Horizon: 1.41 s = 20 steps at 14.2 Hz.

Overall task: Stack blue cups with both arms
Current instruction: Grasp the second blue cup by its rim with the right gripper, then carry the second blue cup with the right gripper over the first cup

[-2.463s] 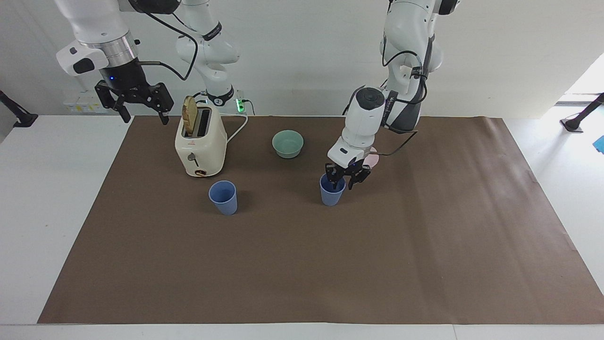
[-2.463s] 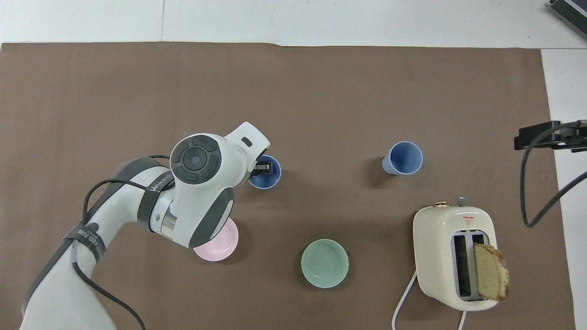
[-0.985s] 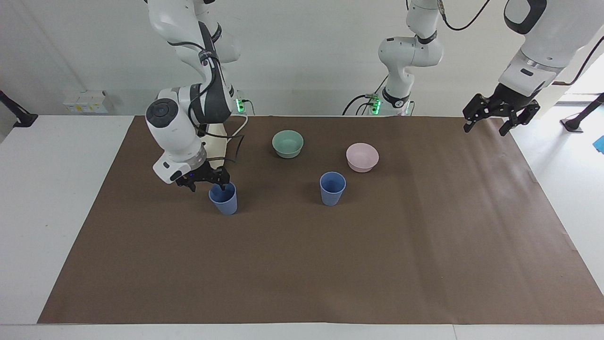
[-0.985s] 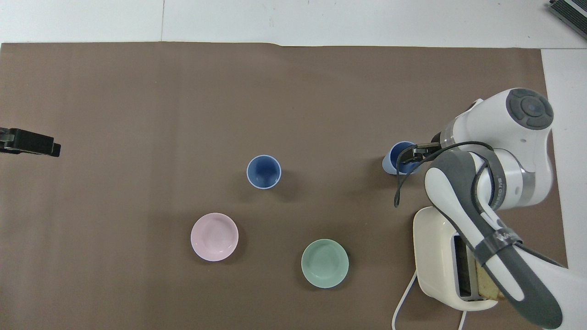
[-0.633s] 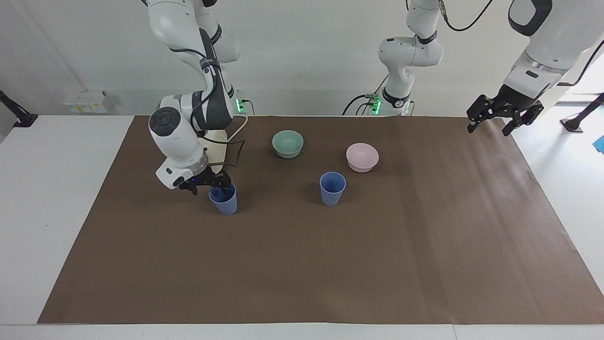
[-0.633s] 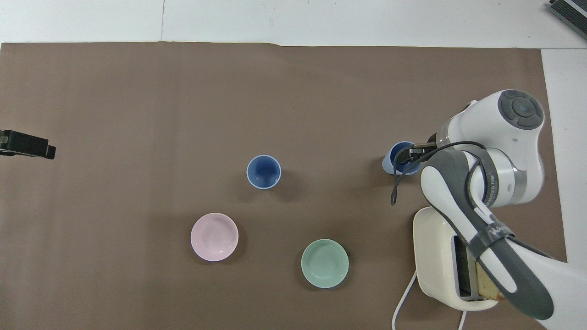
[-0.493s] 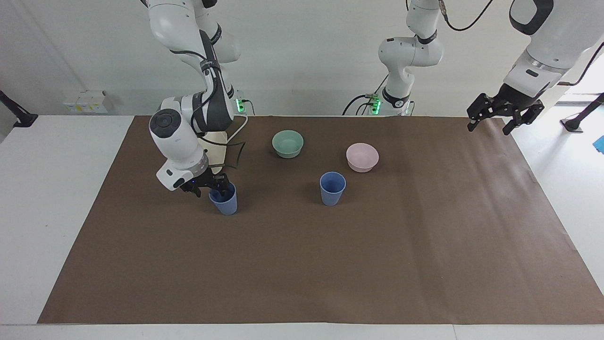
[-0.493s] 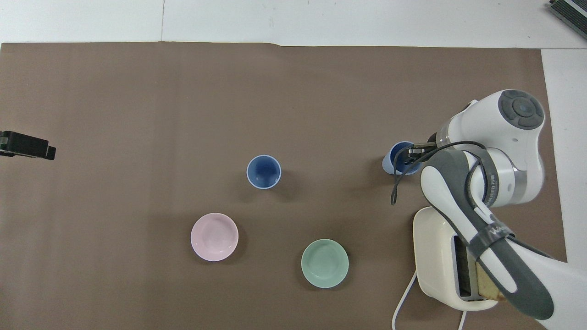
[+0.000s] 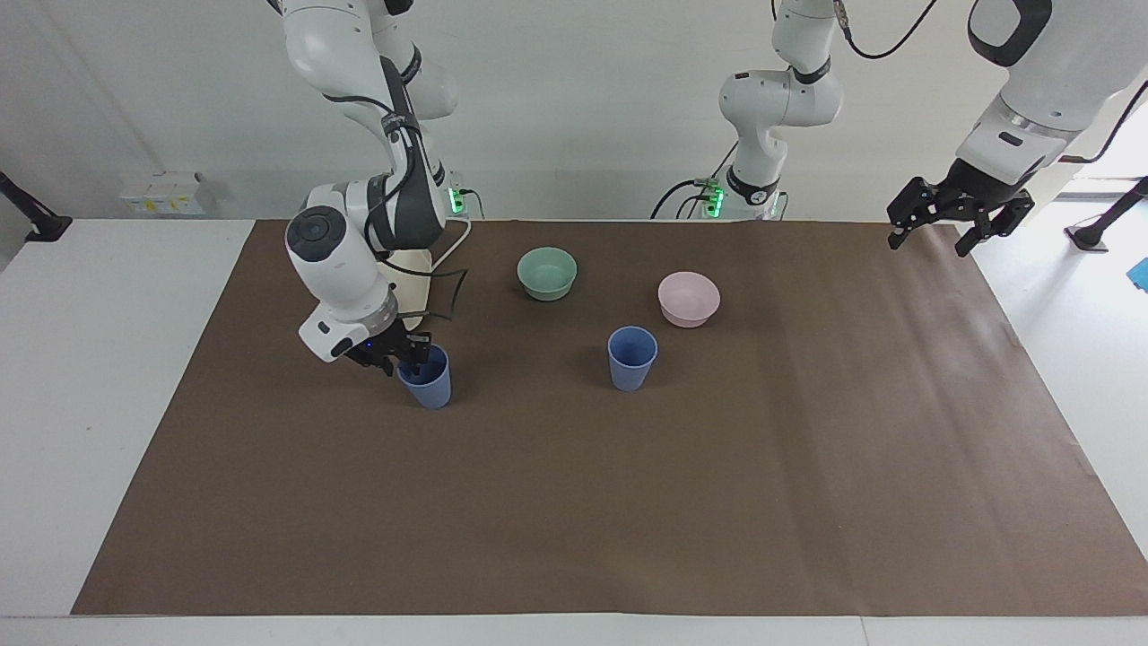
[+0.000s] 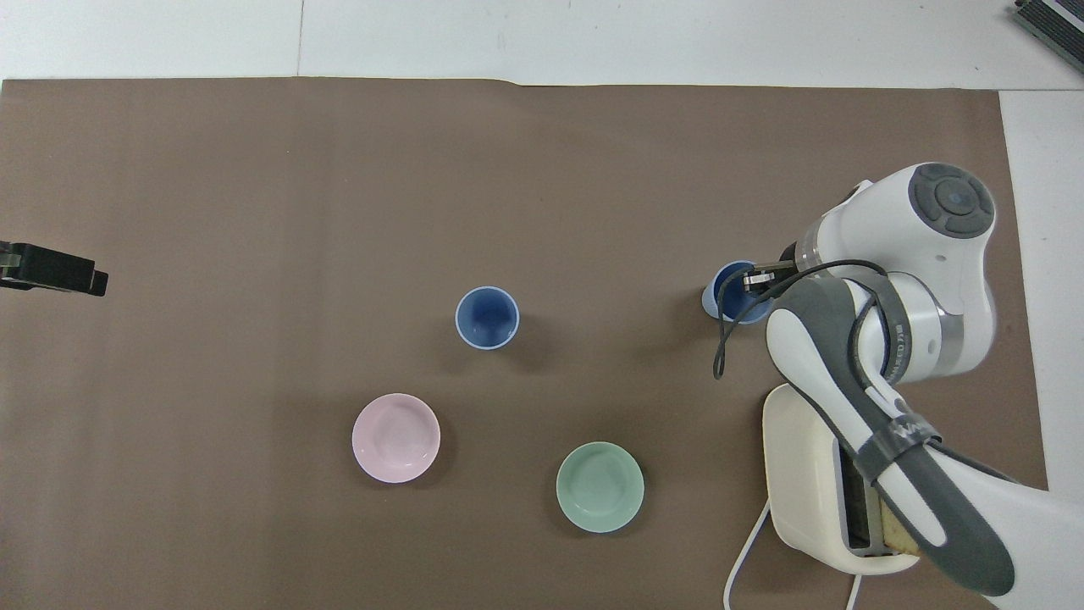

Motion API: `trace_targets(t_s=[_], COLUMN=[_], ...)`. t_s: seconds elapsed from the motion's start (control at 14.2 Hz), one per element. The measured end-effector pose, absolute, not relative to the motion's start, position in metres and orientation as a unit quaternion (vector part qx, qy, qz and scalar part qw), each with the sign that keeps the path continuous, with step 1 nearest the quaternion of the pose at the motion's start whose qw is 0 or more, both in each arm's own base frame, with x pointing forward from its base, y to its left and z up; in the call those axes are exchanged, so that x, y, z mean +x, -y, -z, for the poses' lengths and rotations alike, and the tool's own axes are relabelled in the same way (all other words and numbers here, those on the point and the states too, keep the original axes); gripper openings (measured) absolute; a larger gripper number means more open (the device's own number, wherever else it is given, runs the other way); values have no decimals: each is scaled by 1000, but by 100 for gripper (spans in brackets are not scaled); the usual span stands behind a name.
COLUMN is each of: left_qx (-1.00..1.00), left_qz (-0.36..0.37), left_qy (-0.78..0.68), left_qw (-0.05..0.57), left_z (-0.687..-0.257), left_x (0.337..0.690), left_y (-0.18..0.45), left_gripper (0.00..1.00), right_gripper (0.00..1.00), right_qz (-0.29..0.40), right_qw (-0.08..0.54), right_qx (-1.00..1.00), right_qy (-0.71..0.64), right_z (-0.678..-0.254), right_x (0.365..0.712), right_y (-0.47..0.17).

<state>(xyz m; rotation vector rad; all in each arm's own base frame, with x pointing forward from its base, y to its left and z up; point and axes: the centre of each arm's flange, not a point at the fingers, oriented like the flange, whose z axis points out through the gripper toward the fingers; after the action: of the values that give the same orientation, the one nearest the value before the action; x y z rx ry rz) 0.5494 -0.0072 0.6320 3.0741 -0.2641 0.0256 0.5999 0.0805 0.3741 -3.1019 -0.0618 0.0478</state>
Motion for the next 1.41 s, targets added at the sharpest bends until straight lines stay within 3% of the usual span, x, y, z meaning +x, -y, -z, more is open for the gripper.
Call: trace_targets(t_s=[0.35, 0.7, 1.13, 1.41], left_qx=[996, 996, 996, 996], left_qz=[-8, -8, -8, -9], left_qy=[86, 85, 83, 83], left_qw=[28, 28, 28, 28], left_z=[-632, -632, -632, -632], left_x=[549, 549, 549, 549], left_y=[8, 6, 5, 4], left_gripper=[100, 100, 100, 100], right_gripper=[4, 4, 4, 4], right_qz=[-26, -10, 15, 25], right_qw=[19, 21, 33, 53], right_qx=[-999, -999, -999, -998], right_qy=[31, 35, -6, -27], right_z=[-444, -524, -556, -554], right_x=[613, 607, 578, 556], right_y=[-93, -156, -269, -339])
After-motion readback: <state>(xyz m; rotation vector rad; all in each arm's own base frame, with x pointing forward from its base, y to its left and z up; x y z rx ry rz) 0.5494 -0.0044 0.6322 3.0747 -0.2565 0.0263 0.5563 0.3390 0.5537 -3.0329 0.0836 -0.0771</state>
